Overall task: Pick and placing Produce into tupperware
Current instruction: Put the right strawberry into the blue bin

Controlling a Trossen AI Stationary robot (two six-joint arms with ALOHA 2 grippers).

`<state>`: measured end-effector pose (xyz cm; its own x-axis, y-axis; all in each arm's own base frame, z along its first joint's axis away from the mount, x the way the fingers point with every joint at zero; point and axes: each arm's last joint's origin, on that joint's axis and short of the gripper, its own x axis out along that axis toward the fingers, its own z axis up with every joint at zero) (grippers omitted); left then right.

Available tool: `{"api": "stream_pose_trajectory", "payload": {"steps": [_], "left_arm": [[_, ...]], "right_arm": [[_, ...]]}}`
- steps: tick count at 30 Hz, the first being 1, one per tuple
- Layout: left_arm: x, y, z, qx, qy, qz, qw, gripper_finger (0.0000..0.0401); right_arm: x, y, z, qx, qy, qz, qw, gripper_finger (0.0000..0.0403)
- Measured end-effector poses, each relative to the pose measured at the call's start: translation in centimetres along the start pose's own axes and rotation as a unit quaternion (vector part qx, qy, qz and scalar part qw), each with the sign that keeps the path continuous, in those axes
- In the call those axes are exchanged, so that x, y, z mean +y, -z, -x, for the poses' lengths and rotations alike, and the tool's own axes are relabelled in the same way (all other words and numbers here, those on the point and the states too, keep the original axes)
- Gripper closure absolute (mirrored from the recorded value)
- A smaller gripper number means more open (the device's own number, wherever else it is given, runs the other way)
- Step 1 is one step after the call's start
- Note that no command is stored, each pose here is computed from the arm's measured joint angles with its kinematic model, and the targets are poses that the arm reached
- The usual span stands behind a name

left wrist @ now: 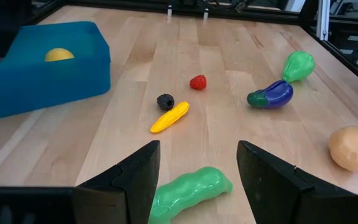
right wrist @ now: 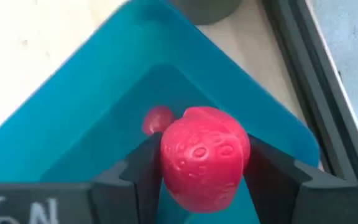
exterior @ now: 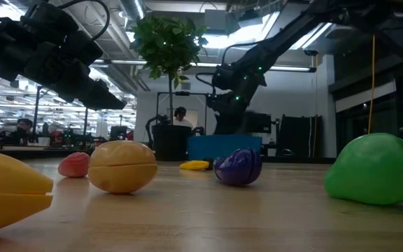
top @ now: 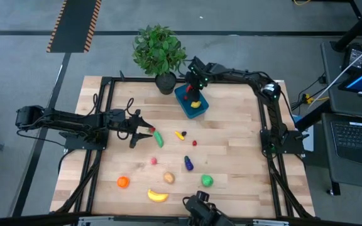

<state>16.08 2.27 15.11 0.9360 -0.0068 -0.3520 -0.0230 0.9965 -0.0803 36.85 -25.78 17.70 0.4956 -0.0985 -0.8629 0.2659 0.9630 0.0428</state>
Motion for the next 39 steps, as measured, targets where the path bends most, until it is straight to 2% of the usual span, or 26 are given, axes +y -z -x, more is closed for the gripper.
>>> {"api": "stream_pose_trajectory", "payload": {"steps": [19,26,34,39], "left_arm": [[0.0,0.0,0.0,0.0,0.0,0.0,1.0,0.0195],[0.0,0.0,0.0,0.0,0.0,0.0,1.0,0.0195],[0.0,0.0,0.0,0.0,0.0,0.0,1.0,0.0195],[0.0,0.0,0.0,0.0,0.0,0.0,1.0,0.0195]], "right_arm": [[-0.09,0.28,-0.87,0.007,-0.002,0.004,1.0,0.0212],[-0.08,0.28,-0.87,0.007,-0.002,0.003,1.0,0.018],[0.23,0.19,-0.94,0.007,-0.004,0.005,1.0,0.0195],[0.73,0.18,-1.02,0.014,-0.008,0.007,1.0,0.0185]]}}
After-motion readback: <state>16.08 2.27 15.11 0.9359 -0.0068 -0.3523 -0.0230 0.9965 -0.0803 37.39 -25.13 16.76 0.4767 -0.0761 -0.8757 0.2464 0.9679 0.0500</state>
